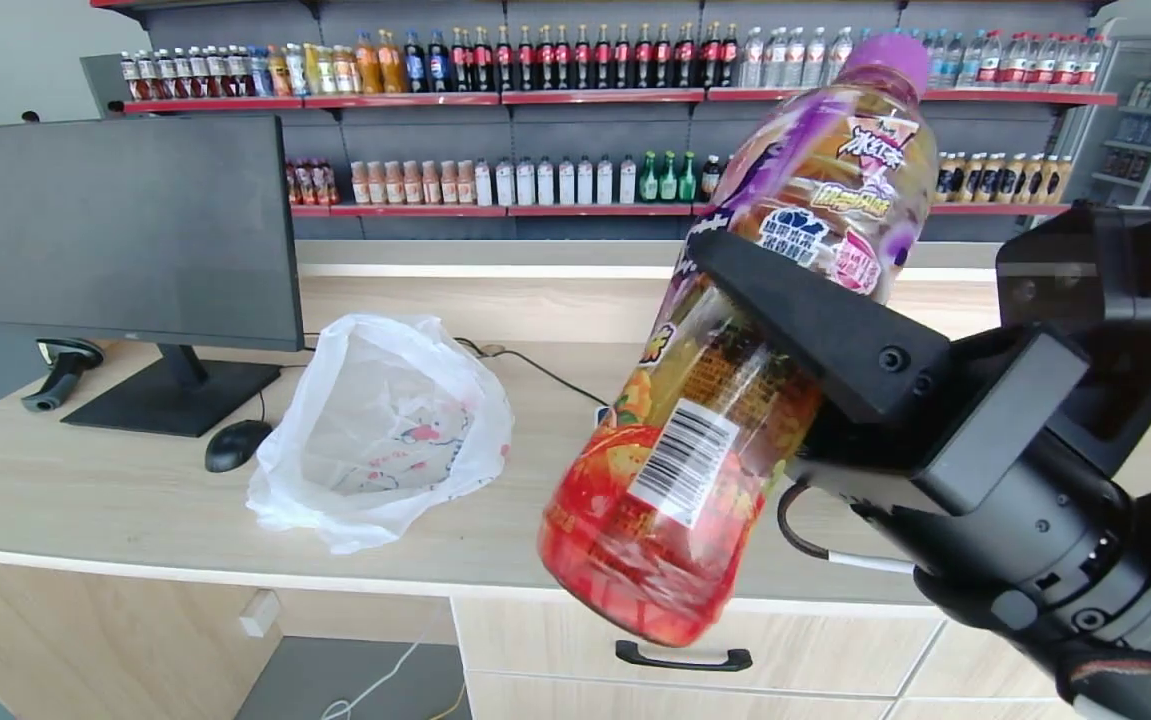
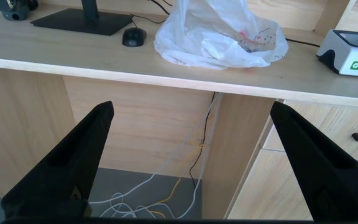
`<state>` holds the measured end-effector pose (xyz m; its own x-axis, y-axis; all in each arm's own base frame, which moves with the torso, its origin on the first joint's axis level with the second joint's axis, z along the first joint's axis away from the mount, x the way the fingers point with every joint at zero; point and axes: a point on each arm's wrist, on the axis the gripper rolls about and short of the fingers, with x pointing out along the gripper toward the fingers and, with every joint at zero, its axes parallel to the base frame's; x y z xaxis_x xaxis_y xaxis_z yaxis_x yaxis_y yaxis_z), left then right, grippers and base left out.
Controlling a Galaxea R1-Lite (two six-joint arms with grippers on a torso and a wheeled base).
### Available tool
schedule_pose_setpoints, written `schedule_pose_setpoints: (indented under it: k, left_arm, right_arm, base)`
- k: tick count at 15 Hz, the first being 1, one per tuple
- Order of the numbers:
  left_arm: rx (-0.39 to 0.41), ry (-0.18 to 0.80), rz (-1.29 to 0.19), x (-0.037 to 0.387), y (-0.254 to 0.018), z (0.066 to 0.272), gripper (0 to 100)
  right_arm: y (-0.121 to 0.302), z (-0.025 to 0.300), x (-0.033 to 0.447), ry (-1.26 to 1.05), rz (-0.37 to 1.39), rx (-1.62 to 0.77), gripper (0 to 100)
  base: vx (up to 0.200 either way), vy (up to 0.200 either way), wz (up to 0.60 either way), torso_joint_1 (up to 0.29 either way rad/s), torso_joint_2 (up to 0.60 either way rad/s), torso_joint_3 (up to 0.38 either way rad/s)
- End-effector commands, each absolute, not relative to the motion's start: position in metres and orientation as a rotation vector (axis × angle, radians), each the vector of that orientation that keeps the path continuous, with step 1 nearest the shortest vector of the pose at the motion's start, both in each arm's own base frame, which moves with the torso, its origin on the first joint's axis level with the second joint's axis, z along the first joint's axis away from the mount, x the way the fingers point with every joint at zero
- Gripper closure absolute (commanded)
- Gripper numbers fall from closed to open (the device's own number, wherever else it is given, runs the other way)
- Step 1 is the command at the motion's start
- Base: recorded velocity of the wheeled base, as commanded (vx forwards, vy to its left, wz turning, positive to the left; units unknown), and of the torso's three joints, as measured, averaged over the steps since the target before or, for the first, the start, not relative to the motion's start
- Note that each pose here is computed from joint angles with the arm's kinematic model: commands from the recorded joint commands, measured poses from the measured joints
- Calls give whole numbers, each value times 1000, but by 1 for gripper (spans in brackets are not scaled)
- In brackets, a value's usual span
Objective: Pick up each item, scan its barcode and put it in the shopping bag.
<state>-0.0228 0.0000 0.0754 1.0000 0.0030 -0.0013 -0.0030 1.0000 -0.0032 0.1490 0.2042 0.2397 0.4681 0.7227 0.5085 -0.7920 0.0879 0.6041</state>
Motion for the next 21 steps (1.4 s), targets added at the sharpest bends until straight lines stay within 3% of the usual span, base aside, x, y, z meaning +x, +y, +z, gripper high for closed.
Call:
schedule_pose_setpoints:
  k: [1, 21]
  left_arm:
    - [-3, 2, 3, -23, 0, 75, 0]
    - [-5, 2, 3, -23, 0, 75, 0]
  right_arm:
    - [201, 248, 145, -110, 1146, 981, 100]
    - [183, 259, 122, -125, 1199, 1027, 100]
  base:
    - [0, 0, 0, 0, 0, 0]
    - [0, 0, 0, 0, 0, 0]
